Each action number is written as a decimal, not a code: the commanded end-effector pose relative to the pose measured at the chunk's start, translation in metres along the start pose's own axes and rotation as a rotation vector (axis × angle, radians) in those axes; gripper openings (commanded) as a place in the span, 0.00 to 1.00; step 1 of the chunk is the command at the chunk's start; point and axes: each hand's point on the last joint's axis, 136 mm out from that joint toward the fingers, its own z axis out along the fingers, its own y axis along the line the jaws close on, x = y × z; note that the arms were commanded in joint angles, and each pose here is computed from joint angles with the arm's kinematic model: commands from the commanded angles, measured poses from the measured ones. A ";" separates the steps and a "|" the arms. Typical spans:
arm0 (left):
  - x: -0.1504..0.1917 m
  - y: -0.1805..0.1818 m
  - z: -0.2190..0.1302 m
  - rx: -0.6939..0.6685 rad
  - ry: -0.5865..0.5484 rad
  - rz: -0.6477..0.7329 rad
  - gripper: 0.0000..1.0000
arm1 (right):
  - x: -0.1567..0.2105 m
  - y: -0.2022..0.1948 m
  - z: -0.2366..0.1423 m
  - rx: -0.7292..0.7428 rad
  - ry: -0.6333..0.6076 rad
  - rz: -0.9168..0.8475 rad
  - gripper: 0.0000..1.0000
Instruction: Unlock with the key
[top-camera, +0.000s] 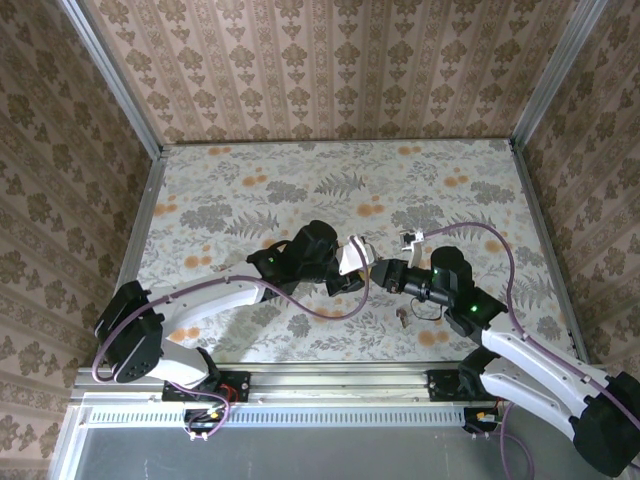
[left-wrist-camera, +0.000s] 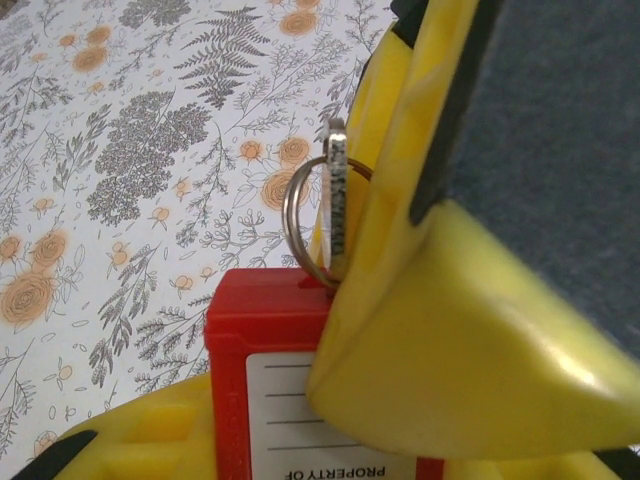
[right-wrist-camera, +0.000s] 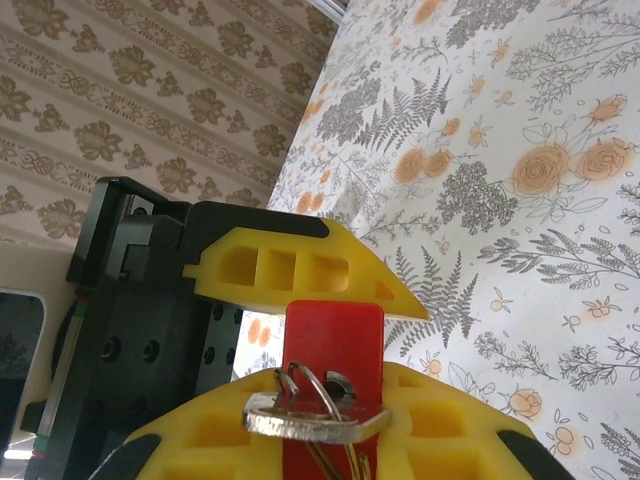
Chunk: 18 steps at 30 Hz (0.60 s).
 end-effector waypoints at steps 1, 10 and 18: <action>-0.033 0.012 -0.015 -0.047 -0.127 -0.025 0.45 | -0.007 -0.004 -0.009 0.073 -0.026 -0.014 0.05; -0.030 0.034 -0.081 -0.004 -0.527 -0.426 0.89 | -0.045 0.002 -0.034 0.011 -0.086 0.042 0.01; -0.024 0.029 -0.065 0.115 -0.579 -0.534 0.83 | -0.054 0.027 -0.032 -0.094 -0.074 0.037 0.00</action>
